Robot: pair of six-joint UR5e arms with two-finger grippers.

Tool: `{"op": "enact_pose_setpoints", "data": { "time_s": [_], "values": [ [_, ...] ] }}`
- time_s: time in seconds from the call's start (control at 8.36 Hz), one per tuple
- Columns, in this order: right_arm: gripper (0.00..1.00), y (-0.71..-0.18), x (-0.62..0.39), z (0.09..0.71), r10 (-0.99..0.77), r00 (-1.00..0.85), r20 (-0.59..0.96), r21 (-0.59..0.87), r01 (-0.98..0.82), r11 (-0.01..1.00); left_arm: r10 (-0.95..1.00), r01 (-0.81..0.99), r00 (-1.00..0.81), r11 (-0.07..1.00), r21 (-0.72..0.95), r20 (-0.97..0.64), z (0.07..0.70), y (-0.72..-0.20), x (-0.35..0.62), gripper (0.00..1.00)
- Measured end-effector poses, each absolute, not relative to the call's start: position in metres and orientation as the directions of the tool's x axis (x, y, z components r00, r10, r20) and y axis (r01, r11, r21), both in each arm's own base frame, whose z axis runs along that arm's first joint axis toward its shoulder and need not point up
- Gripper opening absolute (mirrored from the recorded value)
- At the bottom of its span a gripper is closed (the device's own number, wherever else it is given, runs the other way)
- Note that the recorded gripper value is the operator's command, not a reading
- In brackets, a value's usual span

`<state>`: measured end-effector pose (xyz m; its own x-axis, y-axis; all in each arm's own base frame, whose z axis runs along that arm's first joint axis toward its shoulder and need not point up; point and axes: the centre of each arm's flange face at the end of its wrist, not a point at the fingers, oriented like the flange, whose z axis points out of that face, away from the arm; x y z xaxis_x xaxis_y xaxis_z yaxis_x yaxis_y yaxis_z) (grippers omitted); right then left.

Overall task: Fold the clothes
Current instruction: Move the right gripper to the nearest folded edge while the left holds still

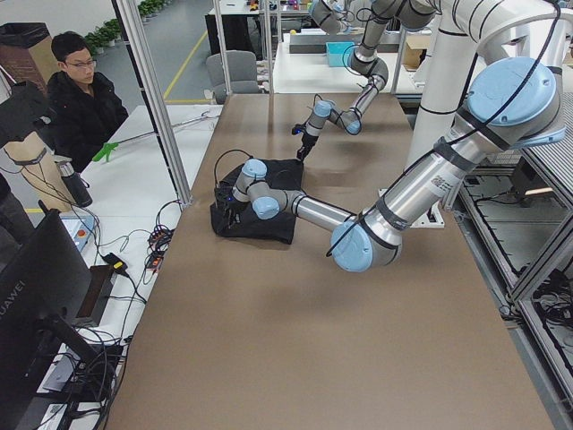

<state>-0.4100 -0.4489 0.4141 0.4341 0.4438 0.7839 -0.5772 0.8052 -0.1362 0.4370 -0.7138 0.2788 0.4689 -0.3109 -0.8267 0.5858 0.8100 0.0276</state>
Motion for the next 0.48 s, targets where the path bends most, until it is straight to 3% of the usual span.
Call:
{"op": "enact_pose_setpoints", "data": {
  "time_s": [0.48],
  "values": [
    [0.0,-0.402,-0.379,0.393,0.442,0.394,0.806,-0.199,-0.522,0.829,-0.318,0.593,0.457,0.805,0.018,-0.83,0.273,-0.714,0.438,0.68]
  ]
}}
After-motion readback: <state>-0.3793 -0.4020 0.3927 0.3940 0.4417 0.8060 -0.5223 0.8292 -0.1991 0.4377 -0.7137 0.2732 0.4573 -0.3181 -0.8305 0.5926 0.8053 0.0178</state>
